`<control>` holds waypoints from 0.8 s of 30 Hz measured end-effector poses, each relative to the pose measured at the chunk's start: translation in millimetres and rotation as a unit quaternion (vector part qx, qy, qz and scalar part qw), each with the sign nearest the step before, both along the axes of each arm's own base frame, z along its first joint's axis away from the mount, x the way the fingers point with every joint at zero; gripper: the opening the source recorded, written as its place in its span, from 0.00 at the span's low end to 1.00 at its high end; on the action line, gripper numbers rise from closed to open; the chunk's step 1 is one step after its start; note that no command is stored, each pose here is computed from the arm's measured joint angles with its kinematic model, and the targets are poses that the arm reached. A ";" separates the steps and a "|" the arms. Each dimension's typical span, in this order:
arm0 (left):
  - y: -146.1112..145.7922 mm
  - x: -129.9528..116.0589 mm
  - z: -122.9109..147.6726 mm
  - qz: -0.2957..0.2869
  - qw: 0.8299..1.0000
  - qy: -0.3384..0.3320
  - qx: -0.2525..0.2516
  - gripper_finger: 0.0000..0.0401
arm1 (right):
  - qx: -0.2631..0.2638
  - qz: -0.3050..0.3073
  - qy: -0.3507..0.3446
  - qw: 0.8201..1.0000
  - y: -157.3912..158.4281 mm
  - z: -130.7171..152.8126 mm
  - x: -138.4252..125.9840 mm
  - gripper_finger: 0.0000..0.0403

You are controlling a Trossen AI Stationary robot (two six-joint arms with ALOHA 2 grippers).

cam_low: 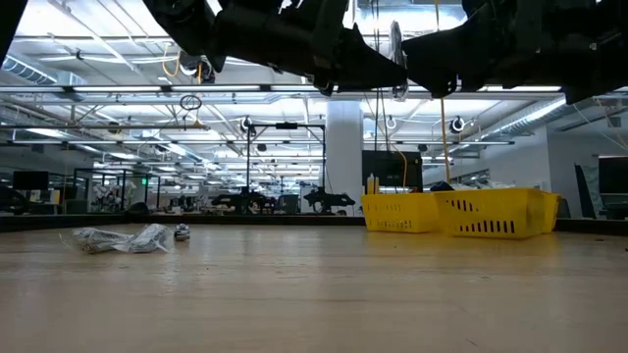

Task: Pick & Place Travel size toiletries
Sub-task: Put the nail cutter into the bottom left yellow bin

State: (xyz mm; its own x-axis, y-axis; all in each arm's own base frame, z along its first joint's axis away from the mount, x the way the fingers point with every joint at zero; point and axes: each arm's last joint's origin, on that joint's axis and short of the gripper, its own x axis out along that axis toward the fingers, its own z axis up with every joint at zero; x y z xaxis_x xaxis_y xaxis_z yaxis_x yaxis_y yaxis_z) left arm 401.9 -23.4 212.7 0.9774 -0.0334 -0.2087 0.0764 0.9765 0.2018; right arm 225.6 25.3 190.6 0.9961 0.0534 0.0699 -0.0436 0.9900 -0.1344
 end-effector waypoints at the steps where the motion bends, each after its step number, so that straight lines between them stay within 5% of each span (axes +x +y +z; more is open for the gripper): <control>1: 0.0 0.0 0.1 0.000 1.000 0.000 -0.001 0.09 | 0.000 0.000 0.000 1.000 0.0 0.0 0.0 0.63; 24: -0.5 0.5 1.6 0.001 1.000 -0.010 -0.013 0.09 | 0.008 0.014 -0.018 1.000 0.9 5.3 1.1 0.57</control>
